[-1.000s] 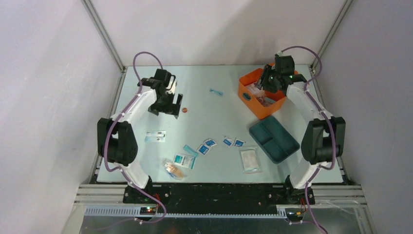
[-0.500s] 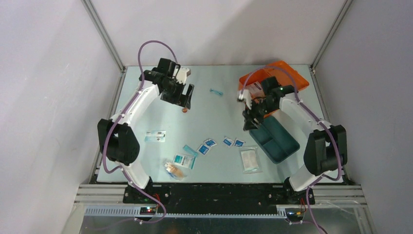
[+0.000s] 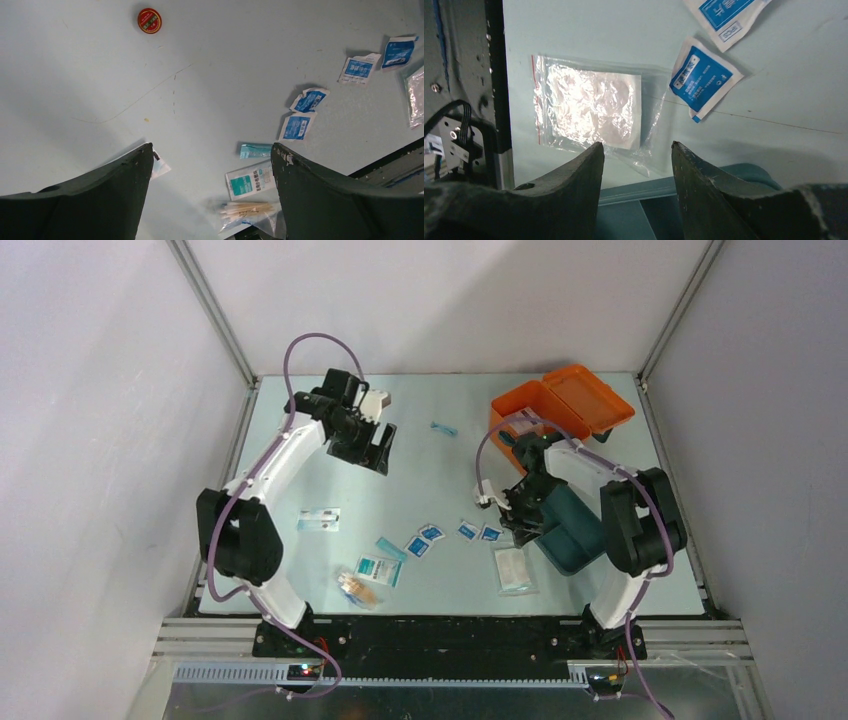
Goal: Organize the medicine kit
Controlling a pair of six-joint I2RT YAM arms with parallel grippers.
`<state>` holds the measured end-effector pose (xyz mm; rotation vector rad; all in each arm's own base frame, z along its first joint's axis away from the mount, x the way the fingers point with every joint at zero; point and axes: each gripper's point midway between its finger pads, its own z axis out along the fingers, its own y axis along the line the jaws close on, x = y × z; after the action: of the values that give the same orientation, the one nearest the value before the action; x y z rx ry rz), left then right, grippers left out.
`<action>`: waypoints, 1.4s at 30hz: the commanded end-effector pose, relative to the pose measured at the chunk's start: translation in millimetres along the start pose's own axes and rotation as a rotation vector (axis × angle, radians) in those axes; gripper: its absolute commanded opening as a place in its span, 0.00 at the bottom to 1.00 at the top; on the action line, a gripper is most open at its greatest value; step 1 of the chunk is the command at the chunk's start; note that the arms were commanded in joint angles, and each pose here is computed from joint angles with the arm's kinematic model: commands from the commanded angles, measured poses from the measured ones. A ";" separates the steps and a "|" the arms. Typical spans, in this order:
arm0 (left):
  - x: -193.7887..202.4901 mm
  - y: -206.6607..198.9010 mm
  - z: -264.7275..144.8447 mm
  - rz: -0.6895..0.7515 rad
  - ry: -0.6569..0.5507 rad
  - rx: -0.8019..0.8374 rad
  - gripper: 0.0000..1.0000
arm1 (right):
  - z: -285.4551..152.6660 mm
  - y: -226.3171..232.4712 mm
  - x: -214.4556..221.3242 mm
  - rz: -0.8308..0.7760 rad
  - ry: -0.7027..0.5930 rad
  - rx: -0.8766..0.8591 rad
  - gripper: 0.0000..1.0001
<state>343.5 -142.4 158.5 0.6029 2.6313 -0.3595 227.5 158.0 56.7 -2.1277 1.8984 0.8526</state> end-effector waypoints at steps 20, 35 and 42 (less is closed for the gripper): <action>-2.1 12.7 -21.3 0.046 -0.052 -0.088 0.91 | 38.3 -20.7 35.4 -0.044 0.243 0.014 0.26; -25.9 13.8 -14.3 0.025 -0.074 -0.061 0.91 | -61.7 -33.5 -59.9 0.096 -0.095 0.277 0.00; -38.8 19.1 -14.0 0.000 -0.094 -0.051 0.90 | -153.6 -81.6 -111.1 0.375 -0.438 0.499 0.00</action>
<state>366.2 -131.9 172.2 0.5754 2.5881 -0.2802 312.0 189.9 160.8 -1.6265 1.9723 0.6314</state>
